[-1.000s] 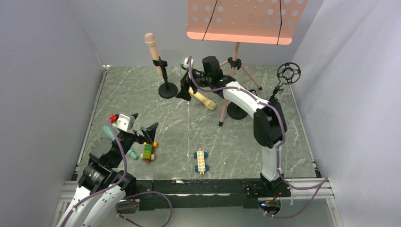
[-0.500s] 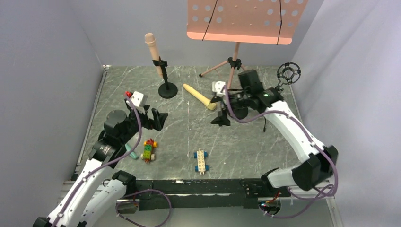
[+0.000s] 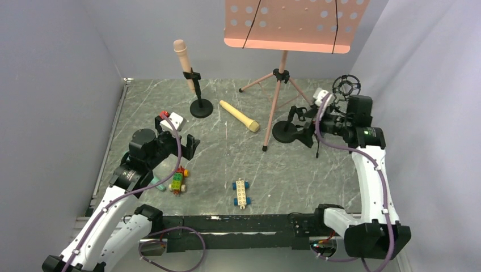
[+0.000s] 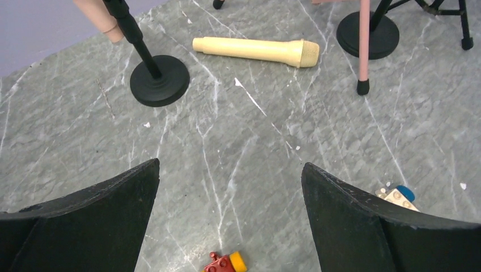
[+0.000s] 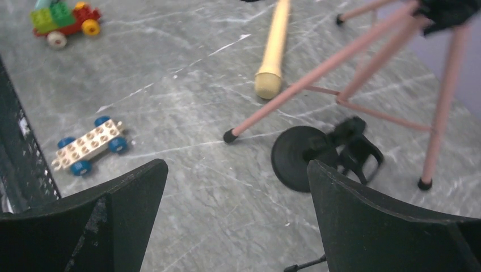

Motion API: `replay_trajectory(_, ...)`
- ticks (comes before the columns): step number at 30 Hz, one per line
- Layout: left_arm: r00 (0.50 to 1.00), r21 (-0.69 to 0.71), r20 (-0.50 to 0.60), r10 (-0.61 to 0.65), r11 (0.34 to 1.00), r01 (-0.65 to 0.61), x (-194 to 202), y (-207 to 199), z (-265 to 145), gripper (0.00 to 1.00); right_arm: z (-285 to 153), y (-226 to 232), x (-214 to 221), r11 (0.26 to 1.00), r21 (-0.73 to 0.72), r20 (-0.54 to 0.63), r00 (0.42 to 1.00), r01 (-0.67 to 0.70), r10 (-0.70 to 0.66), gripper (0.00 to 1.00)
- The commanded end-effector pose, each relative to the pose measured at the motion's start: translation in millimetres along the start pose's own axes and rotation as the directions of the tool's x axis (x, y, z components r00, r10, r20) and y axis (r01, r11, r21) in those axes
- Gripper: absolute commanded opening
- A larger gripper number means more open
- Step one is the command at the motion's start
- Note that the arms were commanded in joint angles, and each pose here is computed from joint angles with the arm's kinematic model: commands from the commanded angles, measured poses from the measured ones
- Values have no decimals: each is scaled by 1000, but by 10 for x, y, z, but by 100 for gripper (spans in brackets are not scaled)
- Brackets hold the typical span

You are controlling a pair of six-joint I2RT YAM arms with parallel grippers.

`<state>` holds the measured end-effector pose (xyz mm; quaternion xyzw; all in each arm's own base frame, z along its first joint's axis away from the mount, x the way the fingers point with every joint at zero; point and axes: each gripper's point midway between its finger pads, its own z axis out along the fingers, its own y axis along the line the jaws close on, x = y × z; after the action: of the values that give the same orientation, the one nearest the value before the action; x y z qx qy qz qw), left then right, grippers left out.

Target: Attach the microphones to the stand

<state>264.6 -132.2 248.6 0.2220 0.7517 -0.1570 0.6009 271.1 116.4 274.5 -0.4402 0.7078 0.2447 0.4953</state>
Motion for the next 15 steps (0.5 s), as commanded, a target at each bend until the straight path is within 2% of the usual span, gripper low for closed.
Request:
replay_trajectory(1, 996, -28, 23, 92, 995, -91, -89, 79, -68, 99, -177, -179, -68, 994, 35, 161, 982, -106, 99, 100)
replay_trajectory(4, 995, -15, 34, 97, 995, -96, -105, 54, -78, 99, -228, -377, 102, 982, 113, 189, 973, -155, 131, 100)
replay_trajectory(8, 995, 25, 45, 90, 996, -91, -122, -20, -80, 99, -207, -580, 349, 969, 198, 131, 984, -146, 121, 100)
replay_trajectory(12, 995, 43, 52, 81, 996, -84, -138, -58, -86, 99, -204, -776, 344, 943, 247, 152, 970, -225, 191, 98)
replay_trajectory(15, 995, 38, 54, 84, 996, -86, -143, -50, -91, 99, -175, -876, 308, 917, 242, 186, 943, -316, 275, 86)
